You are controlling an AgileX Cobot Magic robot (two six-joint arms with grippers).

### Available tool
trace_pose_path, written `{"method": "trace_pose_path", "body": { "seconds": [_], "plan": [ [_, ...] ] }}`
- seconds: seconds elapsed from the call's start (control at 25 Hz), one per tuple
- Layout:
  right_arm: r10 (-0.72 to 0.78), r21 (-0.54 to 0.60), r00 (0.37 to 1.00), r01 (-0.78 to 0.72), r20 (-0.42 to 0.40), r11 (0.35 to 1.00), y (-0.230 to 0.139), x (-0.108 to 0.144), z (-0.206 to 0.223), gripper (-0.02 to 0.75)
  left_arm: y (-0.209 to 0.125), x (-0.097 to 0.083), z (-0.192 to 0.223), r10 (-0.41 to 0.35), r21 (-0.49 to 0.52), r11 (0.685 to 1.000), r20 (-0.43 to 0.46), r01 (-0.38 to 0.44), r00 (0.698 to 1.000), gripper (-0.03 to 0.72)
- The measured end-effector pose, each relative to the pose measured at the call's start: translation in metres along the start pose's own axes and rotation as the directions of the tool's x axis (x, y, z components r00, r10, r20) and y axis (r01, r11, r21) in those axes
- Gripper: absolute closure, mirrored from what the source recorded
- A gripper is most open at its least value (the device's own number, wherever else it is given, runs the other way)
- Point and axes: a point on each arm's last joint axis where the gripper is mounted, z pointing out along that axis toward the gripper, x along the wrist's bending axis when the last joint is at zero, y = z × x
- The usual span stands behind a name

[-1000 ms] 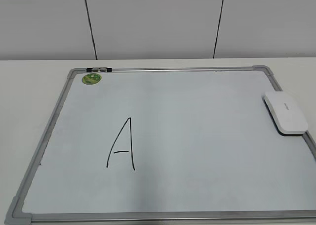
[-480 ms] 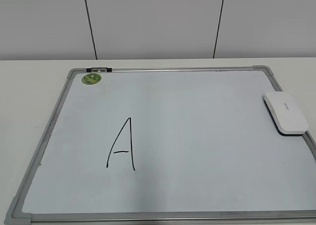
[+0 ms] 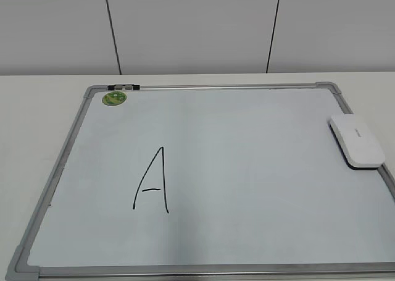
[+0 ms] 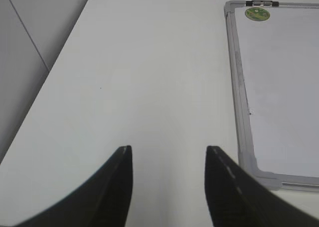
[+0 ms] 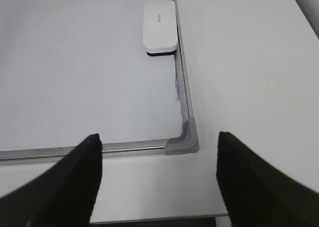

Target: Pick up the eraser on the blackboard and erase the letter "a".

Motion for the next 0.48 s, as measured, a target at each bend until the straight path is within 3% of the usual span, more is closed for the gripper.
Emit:
{"method": "trace_pose_path", "body": {
  "seconds": [0.48],
  "plan": [
    [0.000,0.000,1.000,0.000,0.000,1.000,0.0000,0.0000,0.0000,0.205,0.0000,0.0000,0.0000,0.000,0.000,1.000,0.000,0.000,1.000,0.341]
  ]
}}
